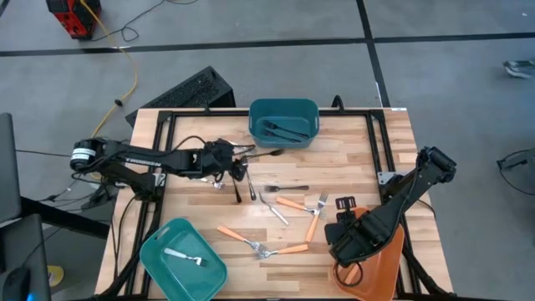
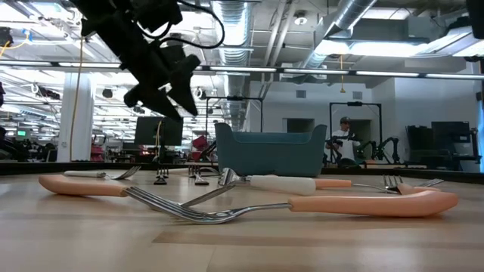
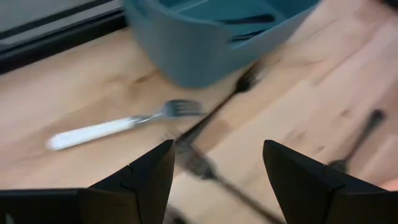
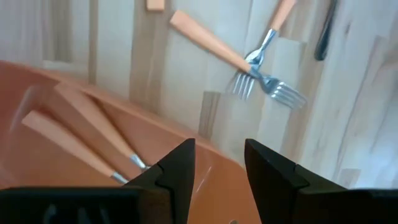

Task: Sort silverware by color (type)
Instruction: Put the black fork into the blue bin

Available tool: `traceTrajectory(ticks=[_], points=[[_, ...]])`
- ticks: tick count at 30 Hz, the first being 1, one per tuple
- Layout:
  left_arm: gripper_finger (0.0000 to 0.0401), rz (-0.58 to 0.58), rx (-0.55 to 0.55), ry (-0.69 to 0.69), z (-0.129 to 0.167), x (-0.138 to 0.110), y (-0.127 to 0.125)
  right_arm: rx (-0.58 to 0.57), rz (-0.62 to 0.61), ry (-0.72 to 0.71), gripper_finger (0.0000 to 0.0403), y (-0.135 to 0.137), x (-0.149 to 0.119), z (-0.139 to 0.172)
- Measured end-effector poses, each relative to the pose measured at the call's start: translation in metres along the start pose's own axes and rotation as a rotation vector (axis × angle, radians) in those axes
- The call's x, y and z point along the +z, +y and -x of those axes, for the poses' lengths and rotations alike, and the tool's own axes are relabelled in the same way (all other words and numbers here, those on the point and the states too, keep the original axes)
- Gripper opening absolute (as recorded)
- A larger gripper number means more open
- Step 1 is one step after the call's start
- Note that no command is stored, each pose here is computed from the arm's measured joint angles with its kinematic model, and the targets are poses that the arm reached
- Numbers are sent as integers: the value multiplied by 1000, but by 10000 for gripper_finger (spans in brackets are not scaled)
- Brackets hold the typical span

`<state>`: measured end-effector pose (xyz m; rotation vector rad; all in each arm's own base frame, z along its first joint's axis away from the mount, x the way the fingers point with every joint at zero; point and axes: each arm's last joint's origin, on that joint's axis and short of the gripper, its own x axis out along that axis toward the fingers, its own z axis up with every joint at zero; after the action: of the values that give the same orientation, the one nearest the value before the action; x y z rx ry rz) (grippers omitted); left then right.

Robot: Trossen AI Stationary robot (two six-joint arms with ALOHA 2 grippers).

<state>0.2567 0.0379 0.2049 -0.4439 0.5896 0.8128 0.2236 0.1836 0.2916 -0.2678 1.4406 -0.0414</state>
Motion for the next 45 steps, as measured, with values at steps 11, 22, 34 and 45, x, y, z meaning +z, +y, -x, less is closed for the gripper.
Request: traceTrajectory(ticks=[11,22,34,45], points=[[230,54,26,46,-37,-35,-36,0,-25,-19,164,1,2,0],[230,35,94,174,-67,-52,-56,10,-29,-36,164,2,3,0],[230,131,156,145,-58,-60,-62,7,-28,-64,164,3,5,0],[230,185,225,85,-60,-64,-56,12,-24,-92,164,3,8,0]])
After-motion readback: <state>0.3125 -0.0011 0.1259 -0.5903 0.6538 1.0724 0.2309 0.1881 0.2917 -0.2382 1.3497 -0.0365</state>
